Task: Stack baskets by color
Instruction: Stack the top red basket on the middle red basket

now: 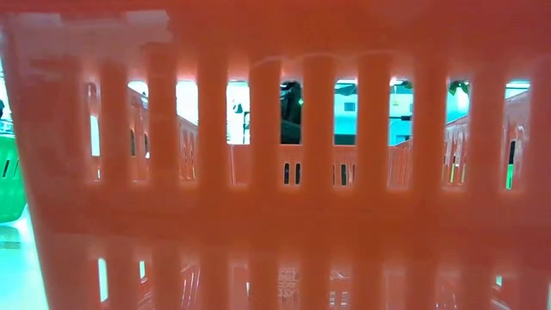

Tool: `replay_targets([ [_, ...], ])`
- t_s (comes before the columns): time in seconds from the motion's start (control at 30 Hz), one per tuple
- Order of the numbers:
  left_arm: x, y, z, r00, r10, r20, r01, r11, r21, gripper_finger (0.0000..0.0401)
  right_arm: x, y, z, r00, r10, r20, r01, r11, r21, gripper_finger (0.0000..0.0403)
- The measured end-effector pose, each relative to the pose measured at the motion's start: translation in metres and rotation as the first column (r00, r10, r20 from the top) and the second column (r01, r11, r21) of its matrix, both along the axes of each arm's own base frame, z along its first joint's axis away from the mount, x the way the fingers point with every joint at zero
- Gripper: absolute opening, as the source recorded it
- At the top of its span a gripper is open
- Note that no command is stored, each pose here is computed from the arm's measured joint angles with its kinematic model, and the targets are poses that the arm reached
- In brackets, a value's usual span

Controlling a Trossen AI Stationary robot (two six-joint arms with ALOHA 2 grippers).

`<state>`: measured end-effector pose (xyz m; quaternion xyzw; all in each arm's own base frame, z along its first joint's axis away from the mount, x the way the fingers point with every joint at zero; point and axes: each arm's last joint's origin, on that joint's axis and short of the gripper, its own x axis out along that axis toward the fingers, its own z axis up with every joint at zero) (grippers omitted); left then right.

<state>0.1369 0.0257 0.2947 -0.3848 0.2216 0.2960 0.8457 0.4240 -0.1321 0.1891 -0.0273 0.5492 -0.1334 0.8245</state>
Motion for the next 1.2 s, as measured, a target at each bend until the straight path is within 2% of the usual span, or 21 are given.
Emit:
replay_targets([
  [0.57,0.0,0.0,0.0,1.0,-0.001,0.001,0.001,1.0,-0.001,0.0193,-0.003,0.001,-0.001,0.999,0.019,-0.036,-0.018,0.999,0.028,0.0231],
  [0.77,0.0,0.0,0.0,1.0,-0.01,-0.002,0.01,1.0,0.003,0.0193,-0.004,0.003,0.019,0.994,0.071,-0.086,-0.068,0.997,0.032,0.0231],
  [0.93,0.0,0.0,0.0,1.0,-0.007,-0.005,0.007,1.0,0.014,0.0193,-0.003,-0.002,0.023,0.994,0.086,-0.064,-0.086,0.996,0.013,0.023],
  [1.03,0.0,0.0,0.0,1.0,-0.007,-0.005,0.007,1.0,0.015,0.0193,-0.001,-0.003,0.018,0.994,0.086,-0.073,-0.085,0.996,0.017,0.023],
  [1.2,0.0,0.0,0.0,1.0,-0.012,-0.008,0.012,1.0,0.021,0.0193,0.004,-0.004,-0.01,0.986,0.096,-0.134,-0.09,0.995,0.047,0.023],
])
